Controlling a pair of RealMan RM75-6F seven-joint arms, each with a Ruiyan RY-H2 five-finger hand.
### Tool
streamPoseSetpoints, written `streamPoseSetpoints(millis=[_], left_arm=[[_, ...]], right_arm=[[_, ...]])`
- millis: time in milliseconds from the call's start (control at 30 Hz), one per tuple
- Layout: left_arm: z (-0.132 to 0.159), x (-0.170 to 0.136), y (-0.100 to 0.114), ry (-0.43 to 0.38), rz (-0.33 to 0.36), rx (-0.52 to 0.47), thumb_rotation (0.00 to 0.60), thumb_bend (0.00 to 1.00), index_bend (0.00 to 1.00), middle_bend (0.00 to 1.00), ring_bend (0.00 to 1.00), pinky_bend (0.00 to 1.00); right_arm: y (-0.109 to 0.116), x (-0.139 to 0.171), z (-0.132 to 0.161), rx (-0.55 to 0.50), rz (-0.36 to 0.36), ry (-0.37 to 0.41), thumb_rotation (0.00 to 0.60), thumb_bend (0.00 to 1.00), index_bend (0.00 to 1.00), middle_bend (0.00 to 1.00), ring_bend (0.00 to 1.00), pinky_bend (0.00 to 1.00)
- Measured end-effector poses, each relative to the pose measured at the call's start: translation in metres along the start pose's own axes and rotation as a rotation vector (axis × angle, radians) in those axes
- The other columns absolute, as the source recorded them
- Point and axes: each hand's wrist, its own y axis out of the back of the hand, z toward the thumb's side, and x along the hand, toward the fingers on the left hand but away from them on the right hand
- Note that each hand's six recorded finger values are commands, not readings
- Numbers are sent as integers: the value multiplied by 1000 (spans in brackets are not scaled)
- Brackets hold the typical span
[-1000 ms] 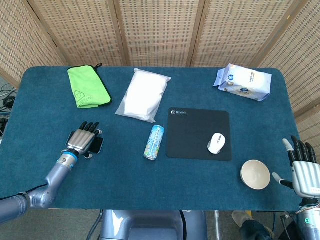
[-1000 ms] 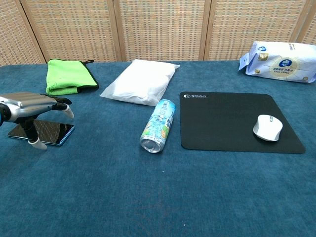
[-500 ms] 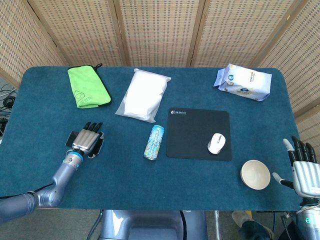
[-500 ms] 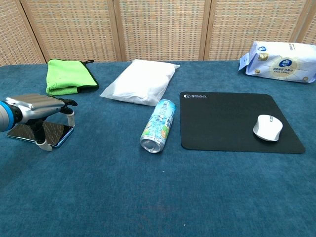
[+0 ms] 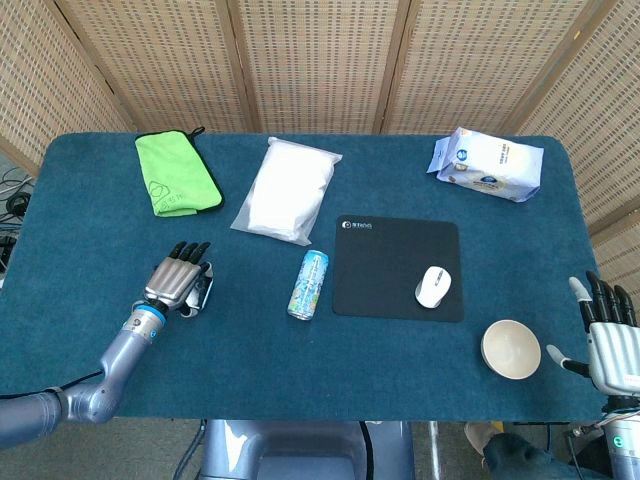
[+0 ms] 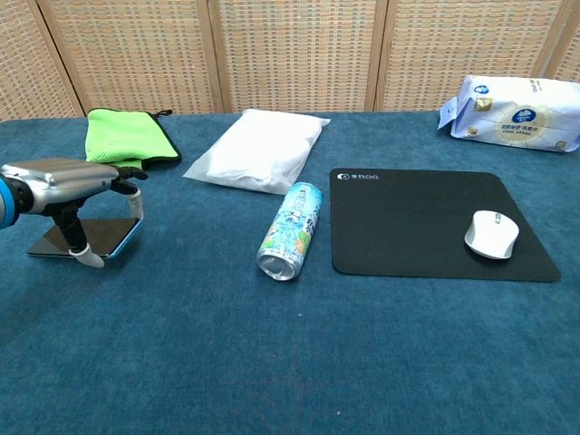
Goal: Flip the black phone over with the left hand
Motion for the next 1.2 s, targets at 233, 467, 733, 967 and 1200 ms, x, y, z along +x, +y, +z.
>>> streamPoseSetpoints(millis=[233,467,733,967,1200], left_arm=[[18,-21,24,-98,62,-109,600,69,450,0,0,0],[35,-33,38,-167,96,-213,600,69,459,0,0,0],[34,-36,39,-184,92,-457,600,90,466,0,0,0],[20,-38,41,-216,127,-676,600,99,466,0,0,0],[-6,-35,28,-200,106,-823,600,108,465,0,0,0]], right_arm=[[-2,1,2,-1,9,6,600,0,0,0,0,0],[-2,2,1,-4,8,3,600,0,0,0,0,0],[-1,2,-1,-5,6,-1,600,0,0,0,0,0],[-3,2,1,1,10,3,600,0,0,0,0,0],[-5,2,2,9,13,3,600,0,0,0,0,0]])
